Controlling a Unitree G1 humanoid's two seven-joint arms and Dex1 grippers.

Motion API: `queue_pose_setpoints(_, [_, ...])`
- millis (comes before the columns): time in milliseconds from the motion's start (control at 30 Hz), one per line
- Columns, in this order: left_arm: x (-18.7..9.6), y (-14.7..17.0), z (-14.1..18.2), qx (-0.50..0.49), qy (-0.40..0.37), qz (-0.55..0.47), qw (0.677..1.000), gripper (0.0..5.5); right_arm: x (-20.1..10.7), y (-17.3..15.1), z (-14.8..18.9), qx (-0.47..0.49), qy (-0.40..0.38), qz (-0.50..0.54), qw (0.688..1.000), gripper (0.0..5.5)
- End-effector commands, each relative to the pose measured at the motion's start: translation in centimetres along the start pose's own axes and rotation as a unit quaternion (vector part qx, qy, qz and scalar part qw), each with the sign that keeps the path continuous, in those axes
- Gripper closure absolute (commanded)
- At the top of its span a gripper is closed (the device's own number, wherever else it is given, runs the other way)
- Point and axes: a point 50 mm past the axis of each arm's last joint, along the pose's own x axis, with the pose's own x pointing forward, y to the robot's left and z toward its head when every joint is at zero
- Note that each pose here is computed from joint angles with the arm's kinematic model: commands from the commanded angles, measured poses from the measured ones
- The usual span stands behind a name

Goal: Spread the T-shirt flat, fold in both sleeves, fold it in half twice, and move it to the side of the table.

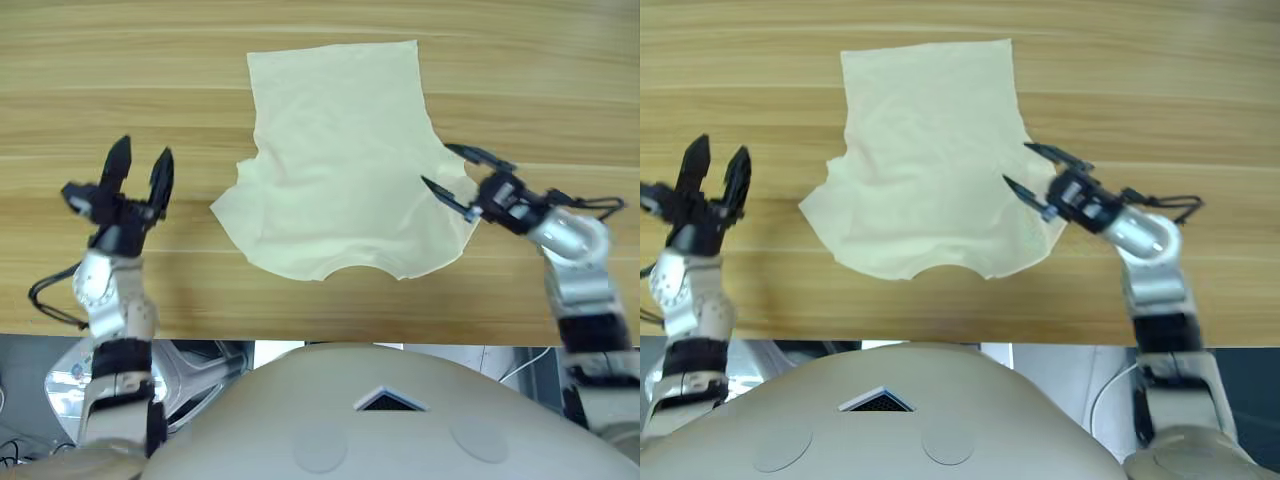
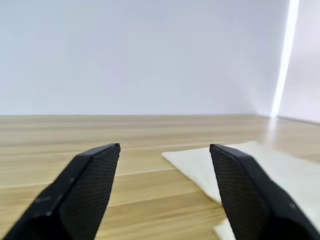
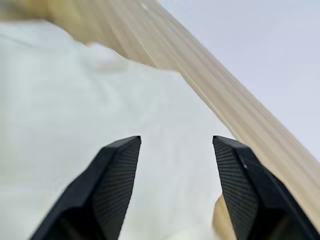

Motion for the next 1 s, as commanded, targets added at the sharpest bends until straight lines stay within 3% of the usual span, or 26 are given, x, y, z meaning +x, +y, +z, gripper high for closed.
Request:
queue_pose_setpoints(33, [1.2,-1.9,-2.5,0.139,0.109,0.02,0.984,2.16,6.9,-0.2,-0.1,-0.061,0.025,-0.03,0.997,2.85])
queue_pose_setpoints(100, [-0.1,-1.7,-2.2,0.266,0.101,0.015,0.959,2.16,7.8,1.3,0.6,-0.06,-0.006,-0.011,0.998,2.85])
queue_pose_setpoints(167, [-1.7,0.6,-1.8,0.372,0.125,0.071,0.917,2.16,7.5,1.5,0.9,-0.056,-0.024,-0.022,0.998,2.85])
queue_pose_setpoints(267, [-2.7,3.1,-0.4,0.413,0.109,0.197,0.883,2.16,6.3,0.2,0.8,-0.055,-0.028,-0.069,0.996,2.85])
queue_pose_setpoints(333, [-3.1,3.5,0.2,0.469,0.102,0.221,0.849,2.16,5.0,-1.1,0.4,-0.06,-0.022,-0.102,0.993,2.85])
queue_pose_setpoints(533, [-4.8,0.5,0.5,0.624,0.128,-0.015,0.77,2.16,1.4,-2.3,0.9,-0.085,-0.026,-0.134,0.987,2.85])
queue_pose_setpoints(733, [-8.6,-4.8,-1.8,0.583,0.183,-0.339,0.715,2.16,0.4,-2.9,1.2,-0.083,-0.022,-0.162,0.983,2.85])
queue_pose_setpoints(1000, [-7.4,-4.3,-1.5,0.583,0.202,-0.372,0.693,2.16,-1.1,-2.8,0.7,-0.085,-0.007,-0.179,0.98,2.85])
